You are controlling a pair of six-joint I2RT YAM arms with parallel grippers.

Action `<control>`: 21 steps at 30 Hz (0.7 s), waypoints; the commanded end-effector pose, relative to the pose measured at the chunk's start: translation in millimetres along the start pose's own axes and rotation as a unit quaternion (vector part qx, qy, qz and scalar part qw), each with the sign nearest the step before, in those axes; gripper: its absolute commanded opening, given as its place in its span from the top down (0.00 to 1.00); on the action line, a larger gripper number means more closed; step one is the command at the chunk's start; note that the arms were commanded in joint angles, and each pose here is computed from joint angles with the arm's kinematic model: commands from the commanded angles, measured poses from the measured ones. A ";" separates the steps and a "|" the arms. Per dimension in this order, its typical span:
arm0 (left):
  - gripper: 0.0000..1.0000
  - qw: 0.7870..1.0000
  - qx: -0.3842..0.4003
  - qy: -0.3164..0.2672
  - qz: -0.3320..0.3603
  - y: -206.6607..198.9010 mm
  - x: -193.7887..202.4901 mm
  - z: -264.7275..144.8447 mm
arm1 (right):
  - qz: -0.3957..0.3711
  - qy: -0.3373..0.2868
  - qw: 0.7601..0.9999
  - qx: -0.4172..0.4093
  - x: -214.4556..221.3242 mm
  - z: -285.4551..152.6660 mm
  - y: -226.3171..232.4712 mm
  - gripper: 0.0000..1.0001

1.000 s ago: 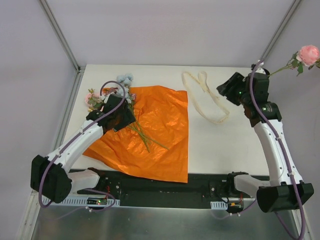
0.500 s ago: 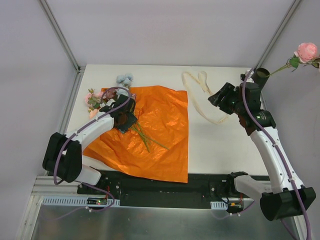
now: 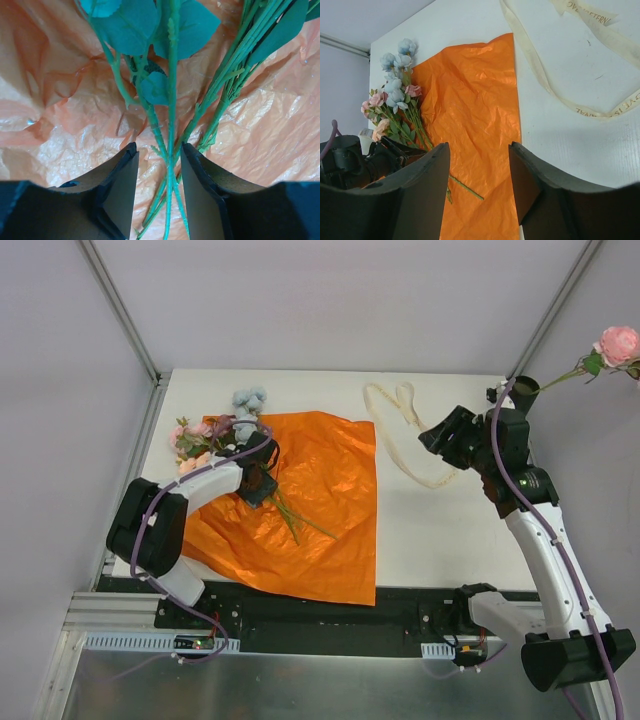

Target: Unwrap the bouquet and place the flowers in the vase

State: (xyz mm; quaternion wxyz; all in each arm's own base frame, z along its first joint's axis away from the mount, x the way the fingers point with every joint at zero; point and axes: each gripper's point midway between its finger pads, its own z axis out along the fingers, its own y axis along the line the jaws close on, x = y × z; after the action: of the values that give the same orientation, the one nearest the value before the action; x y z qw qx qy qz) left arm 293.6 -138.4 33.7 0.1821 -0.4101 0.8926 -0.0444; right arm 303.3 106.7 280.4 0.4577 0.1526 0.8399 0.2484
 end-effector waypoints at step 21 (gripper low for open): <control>1.00 0.999 0.038 -0.030 0.007 -22.0 -17.5 -14.0 | -0.013 -0.023 0.999 -0.029 -13.7 -21.5 17.1 0.44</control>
State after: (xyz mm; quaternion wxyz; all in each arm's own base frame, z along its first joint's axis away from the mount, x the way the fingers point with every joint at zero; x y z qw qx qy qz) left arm 304.1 -143.2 30.1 0.1897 -0.4021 0.8942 -0.0513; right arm 300.0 107.4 281.0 0.4546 0.1502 0.8415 0.2504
